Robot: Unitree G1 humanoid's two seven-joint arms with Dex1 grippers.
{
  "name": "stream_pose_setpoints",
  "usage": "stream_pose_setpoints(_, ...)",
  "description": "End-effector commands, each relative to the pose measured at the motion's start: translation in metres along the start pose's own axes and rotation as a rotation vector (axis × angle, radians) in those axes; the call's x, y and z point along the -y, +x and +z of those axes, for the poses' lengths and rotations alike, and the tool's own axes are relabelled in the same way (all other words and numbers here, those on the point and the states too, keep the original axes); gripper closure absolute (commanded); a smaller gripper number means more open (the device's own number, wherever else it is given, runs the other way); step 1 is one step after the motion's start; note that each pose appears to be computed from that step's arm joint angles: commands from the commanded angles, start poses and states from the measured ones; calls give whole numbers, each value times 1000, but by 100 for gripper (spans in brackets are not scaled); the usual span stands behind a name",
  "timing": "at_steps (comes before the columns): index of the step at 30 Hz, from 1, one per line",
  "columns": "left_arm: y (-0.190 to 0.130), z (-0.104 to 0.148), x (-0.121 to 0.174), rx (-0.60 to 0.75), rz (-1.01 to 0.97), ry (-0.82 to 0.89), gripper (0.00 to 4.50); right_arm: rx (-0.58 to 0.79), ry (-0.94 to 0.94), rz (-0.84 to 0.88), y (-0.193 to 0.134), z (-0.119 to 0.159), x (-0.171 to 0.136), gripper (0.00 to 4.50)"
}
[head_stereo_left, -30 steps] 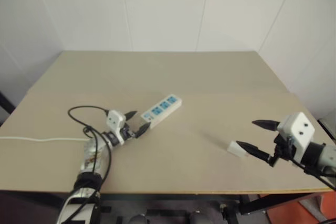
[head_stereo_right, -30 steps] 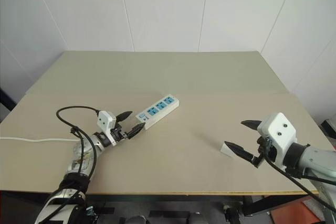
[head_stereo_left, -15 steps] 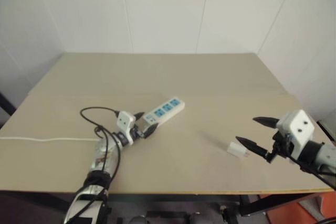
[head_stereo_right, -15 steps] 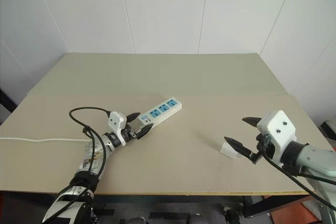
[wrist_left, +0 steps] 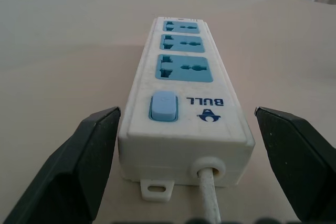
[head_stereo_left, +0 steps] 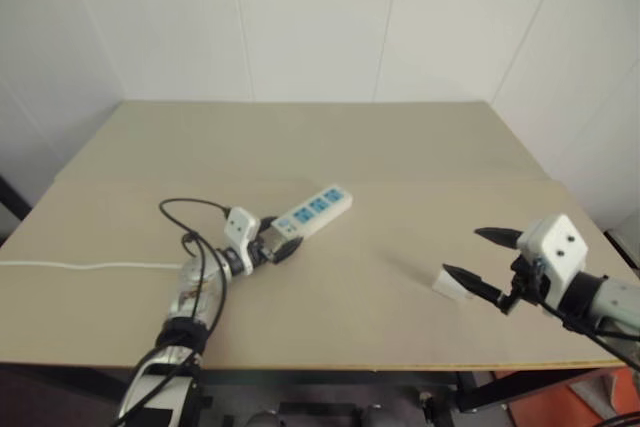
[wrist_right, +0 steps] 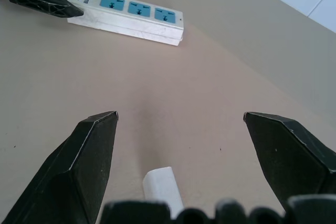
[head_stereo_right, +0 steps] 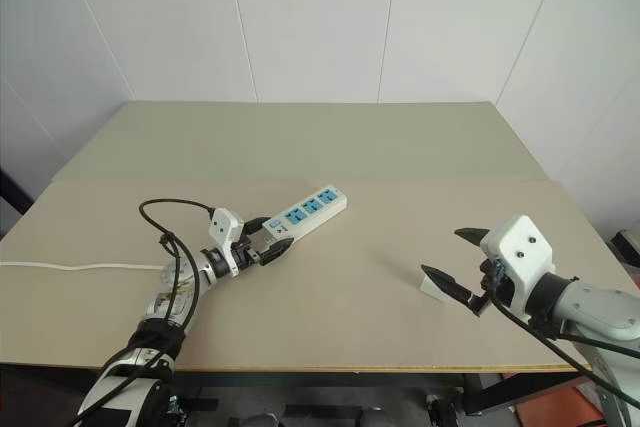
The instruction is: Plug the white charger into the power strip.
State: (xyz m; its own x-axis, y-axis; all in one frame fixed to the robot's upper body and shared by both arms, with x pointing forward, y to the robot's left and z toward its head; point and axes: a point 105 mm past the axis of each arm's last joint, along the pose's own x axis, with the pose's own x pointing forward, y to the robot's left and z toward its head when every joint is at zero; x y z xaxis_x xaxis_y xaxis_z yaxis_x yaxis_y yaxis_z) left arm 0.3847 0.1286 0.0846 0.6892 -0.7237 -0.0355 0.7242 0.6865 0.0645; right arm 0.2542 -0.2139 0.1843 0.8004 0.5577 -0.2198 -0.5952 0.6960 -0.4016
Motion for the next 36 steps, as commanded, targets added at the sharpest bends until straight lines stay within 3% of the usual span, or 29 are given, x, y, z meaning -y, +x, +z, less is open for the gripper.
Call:
stream_pose_setpoints(1, -2, -14, 2, -77, -30, -1, 116, 25, -37, -16, -1, 10, 0, 0)
stream_pose_setpoints(8, -4, -7, 4, -44, -60, 16, 126, 26, -41, -25, -2, 14, 2, 0)
stream_pose_setpoints(11, -17, 2, 25, -23, -273, -28, 126, 6, -50, 7, -5, 18, 4, 0)
stream_pose_setpoints(15, -38, -7, 43, -159, -518, 82, 126, -98, -55, 122, -8, 24, 3, 0)
stream_pose_setpoints(20, -40, -10, 42, -205, -591, 134, 126, -328, -75, 274, -7, 34, 0, 0)
stream_pose_setpoints(25, -36, -18, 44, -211, -611, 227, 126, -431, -96, 338, 0, 41, -5, 0)
stream_pose_setpoints(36, -33, -28, 55, -191, -644, 166, 126, -601, 82, 328, 44, 37, -6, 0)
